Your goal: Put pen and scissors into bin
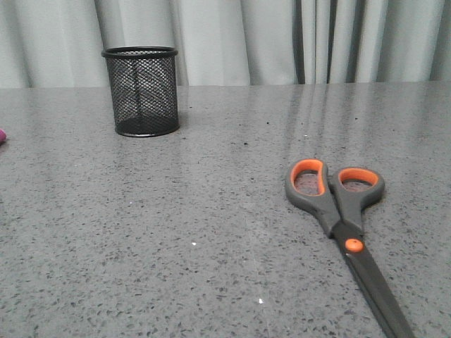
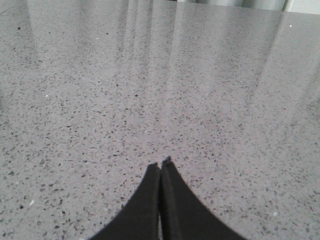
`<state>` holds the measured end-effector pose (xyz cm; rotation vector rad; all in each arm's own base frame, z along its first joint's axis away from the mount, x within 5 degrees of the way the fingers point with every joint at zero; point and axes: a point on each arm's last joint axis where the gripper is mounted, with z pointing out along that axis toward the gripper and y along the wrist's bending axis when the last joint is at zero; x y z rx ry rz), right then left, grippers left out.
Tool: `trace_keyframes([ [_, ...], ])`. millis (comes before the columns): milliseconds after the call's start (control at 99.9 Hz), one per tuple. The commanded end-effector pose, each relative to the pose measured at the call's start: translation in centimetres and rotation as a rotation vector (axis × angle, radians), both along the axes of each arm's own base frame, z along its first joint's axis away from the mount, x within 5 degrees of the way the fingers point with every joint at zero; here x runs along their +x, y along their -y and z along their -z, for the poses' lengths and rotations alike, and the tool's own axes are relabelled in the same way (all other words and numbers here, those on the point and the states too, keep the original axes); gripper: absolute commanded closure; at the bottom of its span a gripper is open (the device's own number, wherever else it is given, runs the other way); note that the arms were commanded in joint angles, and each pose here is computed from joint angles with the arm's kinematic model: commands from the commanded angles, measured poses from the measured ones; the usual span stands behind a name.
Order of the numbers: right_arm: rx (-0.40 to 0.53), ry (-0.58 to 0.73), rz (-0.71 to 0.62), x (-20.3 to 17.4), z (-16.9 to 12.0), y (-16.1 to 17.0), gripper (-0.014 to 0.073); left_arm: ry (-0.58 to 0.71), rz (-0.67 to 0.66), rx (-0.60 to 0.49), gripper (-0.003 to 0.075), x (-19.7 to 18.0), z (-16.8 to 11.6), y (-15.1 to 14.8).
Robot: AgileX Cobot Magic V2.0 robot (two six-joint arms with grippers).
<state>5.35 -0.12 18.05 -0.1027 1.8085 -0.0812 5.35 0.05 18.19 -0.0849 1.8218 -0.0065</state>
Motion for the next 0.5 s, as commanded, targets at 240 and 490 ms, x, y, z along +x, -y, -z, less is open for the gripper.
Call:
trace_keyframes([
  [240,-0.004,0.046,0.0,0.0,0.0,-0.01,0.0664,0.033,0.018,-0.01,0.0739,0.0,0.91,0.1],
  [490,-0.004,0.046,0.0,0.0,0.0,-0.01,0.0664,0.033,0.018,-0.01,0.0739,0.0,0.91,0.1],
])
